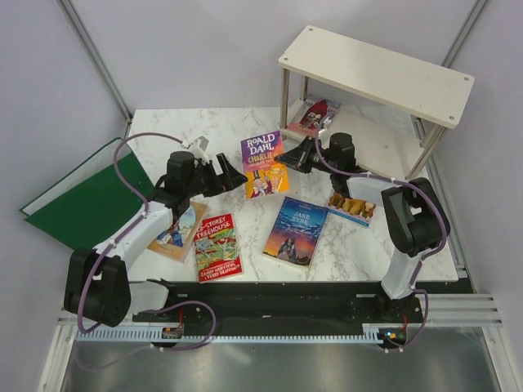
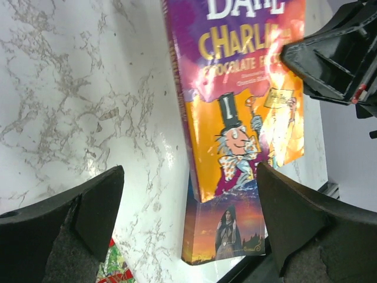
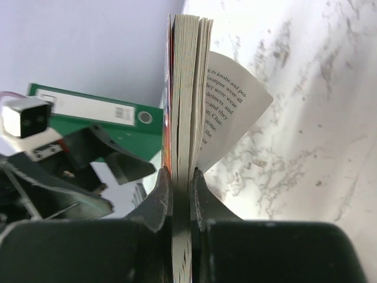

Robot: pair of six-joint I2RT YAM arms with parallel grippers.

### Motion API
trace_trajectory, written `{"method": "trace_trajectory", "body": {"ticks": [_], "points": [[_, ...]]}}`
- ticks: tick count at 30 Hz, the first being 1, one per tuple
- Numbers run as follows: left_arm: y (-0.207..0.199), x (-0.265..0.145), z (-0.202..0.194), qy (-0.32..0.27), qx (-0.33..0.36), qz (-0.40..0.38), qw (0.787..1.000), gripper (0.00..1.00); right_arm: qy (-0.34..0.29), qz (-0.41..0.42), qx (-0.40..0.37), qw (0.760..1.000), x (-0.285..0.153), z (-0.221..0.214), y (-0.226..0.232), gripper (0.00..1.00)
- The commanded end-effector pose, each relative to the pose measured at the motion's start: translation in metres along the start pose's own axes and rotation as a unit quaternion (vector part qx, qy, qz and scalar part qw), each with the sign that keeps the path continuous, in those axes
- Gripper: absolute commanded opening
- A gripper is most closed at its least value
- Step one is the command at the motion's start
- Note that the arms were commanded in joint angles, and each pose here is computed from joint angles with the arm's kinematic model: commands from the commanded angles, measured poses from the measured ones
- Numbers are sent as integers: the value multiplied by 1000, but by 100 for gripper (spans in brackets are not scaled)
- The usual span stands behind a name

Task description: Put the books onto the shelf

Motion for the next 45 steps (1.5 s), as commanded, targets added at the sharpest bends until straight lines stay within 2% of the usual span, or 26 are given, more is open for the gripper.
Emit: {"method": "trace_trajectory", "body": {"ticks": [1,6,9,10,12,13,18,21,22,24,27,28,31,34,37,45], "points": [[-14,3,9,-31,-7,-50,998,100,-27,109,-26,993,-13,24,60,0],[-25,6,4,-30,-32,-104,994,93,-32,165,9,986,-18,25,76,0],[-35,4,7,-44,-34,-142,988,82,-23,181,17,983,-21,19,78,0],[-38,4,7,-42,-33,-149,987,73,-17,184,21,982,-21,16,78,0],[-44,5,11,-47,-34,-167,984,65,-10,193,22,981,-23,10,79,0],[-47,5,11,-43,-33,-174,983,54,-9,194,26,981,-24,9,78,0],[-67,7,16,-27,-35,-218,975,41,18,196,33,980,-25,-7,77,0],[-74,6,14,-9,-38,-239,970,25,26,192,36,980,-26,-15,74,0],[-77,5,13,-5,-36,-246,969,15,29,189,39,981,-27,-17,72,0],[-81,2,14,-1,-34,-253,967,2,33,185,36,981,-29,-21,70,0],[-89,-9,13,-3,-20,-274,961,2,38,177,25,983,-36,-28,65,23],[-95,-15,13,-1,-12,-285,959,2,37,175,21,984,-40,-29,63,41],[-107,-25,15,8,2,-309,951,2,32,167,10,985,-55,-35,57,60],[-121,-32,19,20,12,-333,943,2,27,165,2,986,-68,-41,55,69],[-132,-34,22,30,16,-354,935,2,25,166,-1,986,-77,-50,58,73],[-138,-28,23,50,2,-387,921,2,-6,203,-7,979,-97,-54,76,76]]}}
Point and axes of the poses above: each gripper's point midway between its finger pads, its own x axis out along the fingers, its own y axis along the line the jaws close on, z = x × y, the point moved 2 cm from there along -x, back along the fingers, and after that the axes turned 12 degrees about -x, right-handed, at the moved point
